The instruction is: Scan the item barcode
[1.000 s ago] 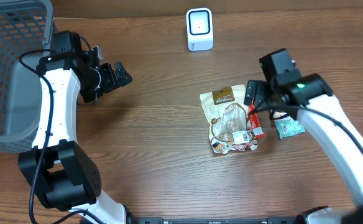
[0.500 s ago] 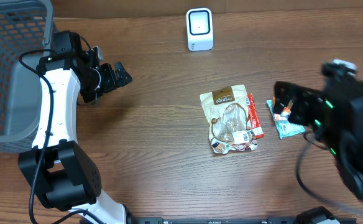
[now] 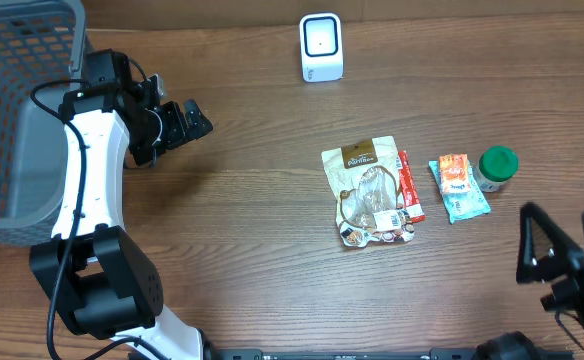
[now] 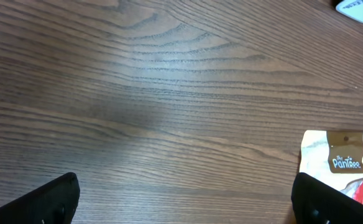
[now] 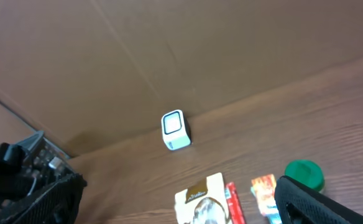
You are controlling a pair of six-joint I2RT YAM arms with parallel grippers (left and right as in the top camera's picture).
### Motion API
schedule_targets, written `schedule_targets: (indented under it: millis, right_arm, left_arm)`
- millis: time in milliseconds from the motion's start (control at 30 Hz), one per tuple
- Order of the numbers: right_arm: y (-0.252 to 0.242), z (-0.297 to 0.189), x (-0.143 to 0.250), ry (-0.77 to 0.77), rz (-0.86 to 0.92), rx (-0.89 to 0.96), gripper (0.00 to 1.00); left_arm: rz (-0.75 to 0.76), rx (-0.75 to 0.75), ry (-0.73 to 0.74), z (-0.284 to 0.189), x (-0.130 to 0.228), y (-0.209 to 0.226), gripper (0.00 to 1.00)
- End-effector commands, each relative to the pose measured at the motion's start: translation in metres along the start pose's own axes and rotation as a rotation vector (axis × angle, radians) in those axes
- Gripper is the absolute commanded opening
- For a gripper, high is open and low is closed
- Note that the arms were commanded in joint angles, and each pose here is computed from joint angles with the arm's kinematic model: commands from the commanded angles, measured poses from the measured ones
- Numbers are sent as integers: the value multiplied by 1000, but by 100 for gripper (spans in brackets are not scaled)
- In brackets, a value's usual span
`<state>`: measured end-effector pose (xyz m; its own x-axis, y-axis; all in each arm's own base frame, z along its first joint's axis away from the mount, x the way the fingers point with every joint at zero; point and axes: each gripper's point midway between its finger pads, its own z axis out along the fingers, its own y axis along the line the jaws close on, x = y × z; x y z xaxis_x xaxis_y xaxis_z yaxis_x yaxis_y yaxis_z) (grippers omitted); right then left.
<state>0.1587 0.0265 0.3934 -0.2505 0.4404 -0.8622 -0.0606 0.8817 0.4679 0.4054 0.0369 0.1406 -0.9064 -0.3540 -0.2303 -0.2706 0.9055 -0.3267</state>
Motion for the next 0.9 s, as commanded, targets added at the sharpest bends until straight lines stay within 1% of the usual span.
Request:
schedule_targets:
  millis: [0, 100, 200, 433, 700, 800, 867]
  right_arm:
    - [-15, -9, 12, -33, 9, 22, 100]
    - [-26, -14, 25, -48, 30, 32, 100]
    - [-27, -17, 36, -42, 34, 4, 100]
    - [-35, -16, 46, -105, 44, -9, 100]
    - [-47, -3, 59, -203, 43, -25, 100]
    - [-48, 11, 61, -220, 44, -30, 100]
    - [-46, 20, 58, -260, 47, -54, 100]
  left_arm:
    - [-2, 2, -9, -1, -5, -2, 100]
    - [-2, 2, -9, -1, -5, -2, 100]
    - [-2, 2, -9, -1, -5, -2, 100]
    - [-2, 2, -9, -1, -5, -2, 100]
    - [-2, 2, -9, -1, -5, -2, 100]
    - [-2, 2, -9, -1, -5, -2, 100]
    - [-2, 2, -9, -1, -5, -2, 100]
